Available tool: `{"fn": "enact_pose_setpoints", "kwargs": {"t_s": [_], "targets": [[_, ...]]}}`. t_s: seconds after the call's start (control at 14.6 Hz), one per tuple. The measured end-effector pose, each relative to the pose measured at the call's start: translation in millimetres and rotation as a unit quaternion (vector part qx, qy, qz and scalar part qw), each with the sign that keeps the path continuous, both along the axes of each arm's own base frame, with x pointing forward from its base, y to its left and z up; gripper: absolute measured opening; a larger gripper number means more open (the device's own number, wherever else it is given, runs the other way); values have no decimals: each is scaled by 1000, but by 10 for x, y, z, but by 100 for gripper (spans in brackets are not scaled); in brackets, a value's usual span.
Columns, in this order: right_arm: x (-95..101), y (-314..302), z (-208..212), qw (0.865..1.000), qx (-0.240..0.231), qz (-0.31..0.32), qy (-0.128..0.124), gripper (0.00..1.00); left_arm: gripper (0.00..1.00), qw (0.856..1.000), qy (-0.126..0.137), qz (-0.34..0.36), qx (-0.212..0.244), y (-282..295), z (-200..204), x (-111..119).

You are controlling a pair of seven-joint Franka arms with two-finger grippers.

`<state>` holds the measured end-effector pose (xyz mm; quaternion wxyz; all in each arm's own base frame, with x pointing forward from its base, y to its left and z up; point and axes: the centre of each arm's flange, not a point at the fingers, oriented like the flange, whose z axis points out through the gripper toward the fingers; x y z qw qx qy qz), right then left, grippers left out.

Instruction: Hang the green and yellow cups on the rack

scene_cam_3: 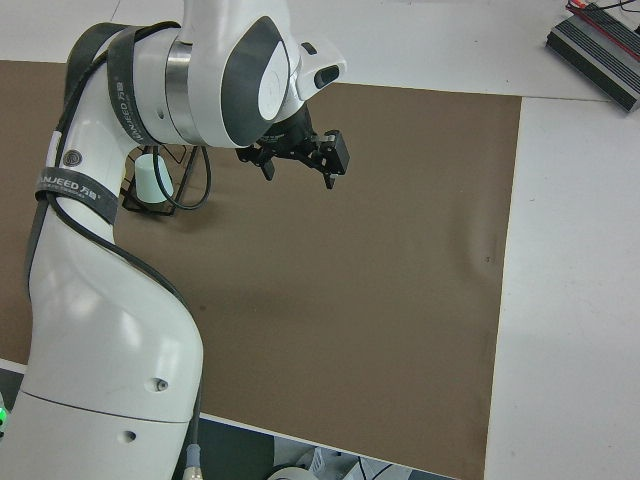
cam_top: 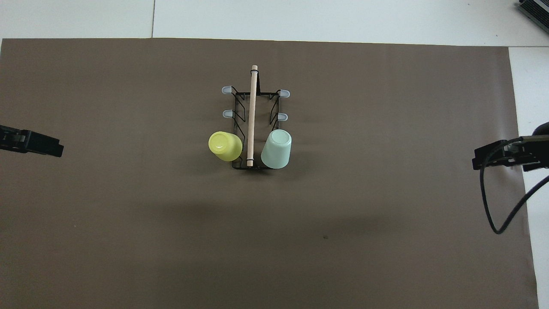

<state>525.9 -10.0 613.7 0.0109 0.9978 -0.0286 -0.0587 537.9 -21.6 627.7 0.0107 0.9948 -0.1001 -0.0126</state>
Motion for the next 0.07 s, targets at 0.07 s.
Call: {"fn": "enact_pose_setpoints", "kwargs": {"t_s": [0.07], "targets": [[0, 0, 1, 1000, 0, 0, 0, 100, 100, 1000, 0, 0, 0, -1, -1, -1]]}}
